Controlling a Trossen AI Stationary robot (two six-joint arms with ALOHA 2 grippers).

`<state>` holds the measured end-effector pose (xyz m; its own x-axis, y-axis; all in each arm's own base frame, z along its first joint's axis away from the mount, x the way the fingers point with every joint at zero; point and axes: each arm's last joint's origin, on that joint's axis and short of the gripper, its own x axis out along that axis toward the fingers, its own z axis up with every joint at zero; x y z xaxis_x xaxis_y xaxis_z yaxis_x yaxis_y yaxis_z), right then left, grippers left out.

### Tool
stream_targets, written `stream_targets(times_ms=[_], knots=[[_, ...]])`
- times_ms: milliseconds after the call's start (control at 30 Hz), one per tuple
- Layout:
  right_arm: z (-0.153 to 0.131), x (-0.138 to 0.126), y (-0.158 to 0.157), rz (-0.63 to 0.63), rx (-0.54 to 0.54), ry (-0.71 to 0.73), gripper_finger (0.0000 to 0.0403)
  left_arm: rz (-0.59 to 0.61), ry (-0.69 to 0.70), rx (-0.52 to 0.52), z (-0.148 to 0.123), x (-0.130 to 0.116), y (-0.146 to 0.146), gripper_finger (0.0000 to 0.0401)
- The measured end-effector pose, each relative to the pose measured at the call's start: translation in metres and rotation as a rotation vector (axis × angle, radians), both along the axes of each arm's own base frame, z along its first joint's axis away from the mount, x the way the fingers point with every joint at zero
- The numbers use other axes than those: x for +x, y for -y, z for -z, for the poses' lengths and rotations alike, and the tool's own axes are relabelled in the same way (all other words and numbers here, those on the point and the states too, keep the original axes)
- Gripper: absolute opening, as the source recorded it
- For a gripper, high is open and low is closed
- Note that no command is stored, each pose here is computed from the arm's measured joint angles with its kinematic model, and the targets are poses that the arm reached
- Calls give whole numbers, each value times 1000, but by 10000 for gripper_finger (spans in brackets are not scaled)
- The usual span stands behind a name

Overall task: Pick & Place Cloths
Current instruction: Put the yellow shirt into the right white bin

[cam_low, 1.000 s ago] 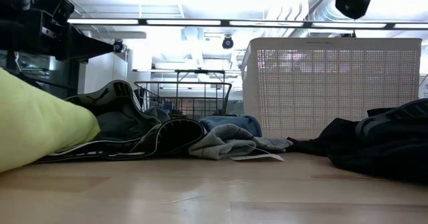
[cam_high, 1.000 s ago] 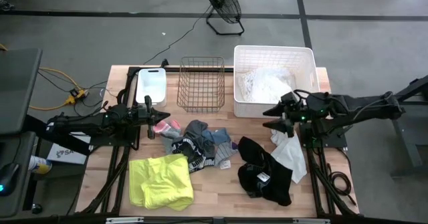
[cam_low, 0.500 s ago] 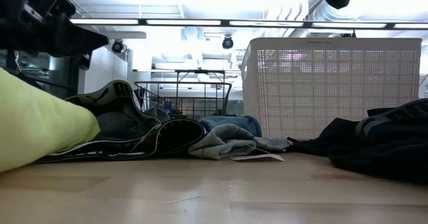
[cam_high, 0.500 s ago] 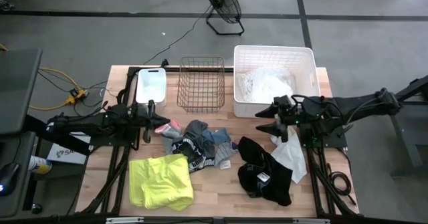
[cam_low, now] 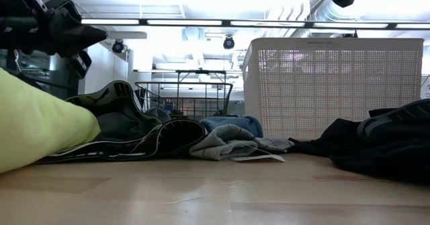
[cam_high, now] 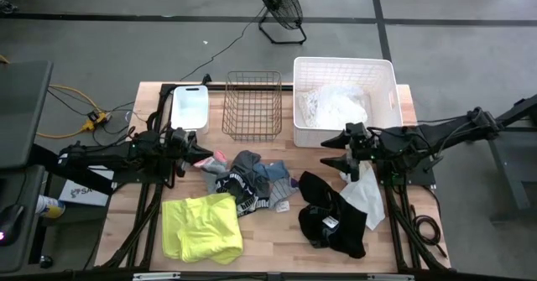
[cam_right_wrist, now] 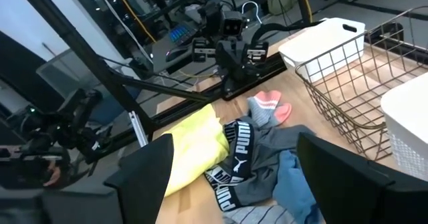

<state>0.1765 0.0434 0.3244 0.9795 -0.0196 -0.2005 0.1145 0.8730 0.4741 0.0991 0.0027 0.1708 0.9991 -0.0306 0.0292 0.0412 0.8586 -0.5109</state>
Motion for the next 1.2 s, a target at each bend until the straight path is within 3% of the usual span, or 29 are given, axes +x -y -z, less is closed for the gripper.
stream_targets(times_ms=[167, 300, 433, 533, 900, 1200], knots=[[0, -1, -1, 10, -4, 1, 309, 49, 7, -4, -2, 0, 1, 19], [0, -1, -2, 9, -2, 1, 309, 74, -20, -44, -11, -3, 2, 80], [0, -1, -2, 9, -2, 1, 309, 150, 67, 16, -39, -9, 5, 148], [0, -1, -2, 8, -2, 0, 309, 191, 73, 37, -56, -11, 6, 173], [0, -1, -2, 1, 3, -1, 309, 365, -259, 101, -110, 1, 10, 179], [1, -1, -2, -13, -18, -6, 309, 574, -477, 28, -123, 33, 25, 179]])
